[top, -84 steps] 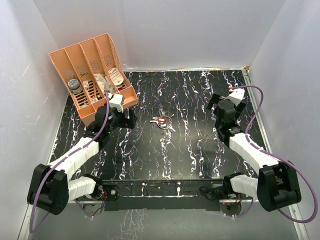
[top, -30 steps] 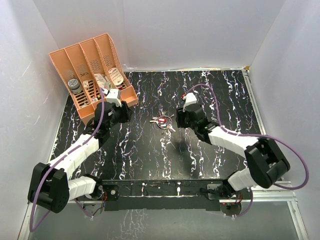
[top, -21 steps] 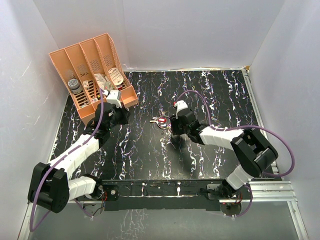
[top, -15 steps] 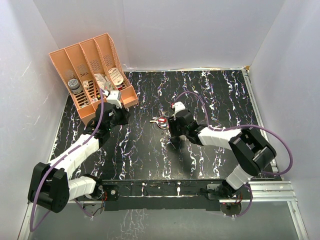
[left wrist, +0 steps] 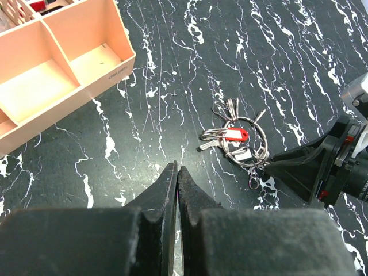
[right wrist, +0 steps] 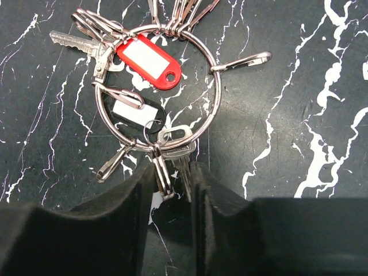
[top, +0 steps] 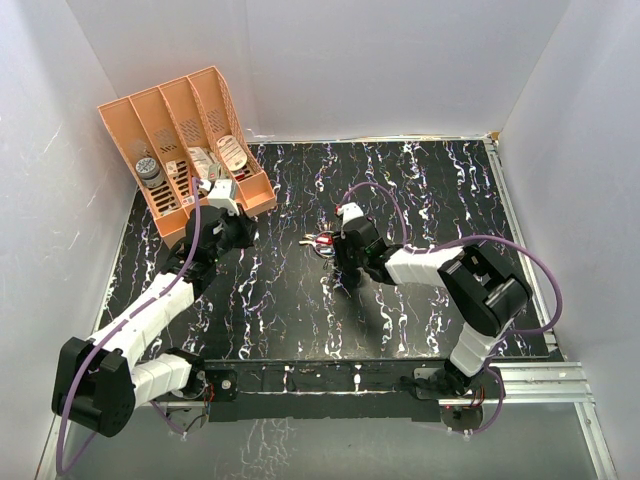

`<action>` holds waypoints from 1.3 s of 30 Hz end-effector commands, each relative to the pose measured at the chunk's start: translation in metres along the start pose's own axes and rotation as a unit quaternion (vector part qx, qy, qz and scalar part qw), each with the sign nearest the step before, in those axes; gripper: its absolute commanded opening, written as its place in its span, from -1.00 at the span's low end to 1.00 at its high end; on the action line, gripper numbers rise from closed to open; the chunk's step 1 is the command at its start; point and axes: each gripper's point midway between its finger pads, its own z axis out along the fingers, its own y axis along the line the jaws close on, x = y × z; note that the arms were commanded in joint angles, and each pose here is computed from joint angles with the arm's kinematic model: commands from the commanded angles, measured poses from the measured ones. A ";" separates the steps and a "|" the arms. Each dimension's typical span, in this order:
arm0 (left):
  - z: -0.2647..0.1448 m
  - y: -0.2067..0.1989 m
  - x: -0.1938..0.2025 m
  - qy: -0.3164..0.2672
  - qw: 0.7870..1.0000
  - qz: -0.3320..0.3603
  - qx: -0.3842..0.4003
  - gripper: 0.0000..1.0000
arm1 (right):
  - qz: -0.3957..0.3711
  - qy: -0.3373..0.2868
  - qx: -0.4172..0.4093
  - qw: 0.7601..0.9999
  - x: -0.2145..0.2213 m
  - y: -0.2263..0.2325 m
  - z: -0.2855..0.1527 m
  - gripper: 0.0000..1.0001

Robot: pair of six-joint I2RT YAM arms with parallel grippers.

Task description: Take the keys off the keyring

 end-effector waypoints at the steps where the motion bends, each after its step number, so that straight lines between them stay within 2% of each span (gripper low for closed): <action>1: -0.005 0.000 -0.009 -0.009 1.000 -0.001 -0.008 -1.00 | 0.012 -0.026 0.012 1.000 -0.020 0.001 0.003 -0.58; 4: -0.006 0.002 -0.010 -0.012 1.000 -0.002 -0.014 -1.00 | 0.014 -0.023 0.044 0.999 -0.017 -0.010 -0.001 -0.96; 5: -0.006 0.002 -0.011 -0.015 1.000 -0.003 -0.016 -1.00 | 0.012 -0.023 0.054 0.998 -0.017 -0.014 -0.002 -1.00; 8: -0.005 0.002 -0.011 -0.016 1.000 -0.003 -0.014 -1.00 | -0.001 -0.043 0.082 0.996 -0.037 -0.023 -0.011 -1.00; 12: -0.002 0.001 -0.008 -0.010 1.000 -0.005 -0.010 -1.00 | -0.013 -0.119 0.135 0.984 -0.107 -0.036 -0.044 -1.00; 16: 0.000 -0.001 -0.004 -0.006 1.000 -0.007 -0.004 -1.00 | -0.021 -0.201 0.132 0.970 -0.178 -0.029 -0.088 -1.00; 20: -0.001 -0.002 -0.004 -0.009 1.000 -0.009 -0.001 -1.00 | -0.019 -0.241 0.121 0.963 -0.221 -0.021 -0.119 -1.00; 23: -0.001 -0.001 -0.004 -0.009 1.000 -0.008 -0.001 -1.00 | -0.017 -0.248 0.099 0.963 -0.230 -0.014 -0.132 -1.00; 28: 0.000 -0.008 -0.003 -0.014 1.000 0.002 0.022 -1.00 | -0.010 -0.245 0.078 0.966 -0.221 -0.010 -0.143 -1.00; 35: 0.000 -0.043 -0.008 -0.048 0.989 0.037 0.133 -1.00 | -0.011 -0.250 0.071 0.965 -0.223 -0.009 -0.161 -1.00; 39: -0.003 -0.061 -0.024 -0.083 0.978 0.058 0.185 -1.00 | -0.015 -0.251 0.060 0.966 -0.231 -0.005 -0.174 -1.00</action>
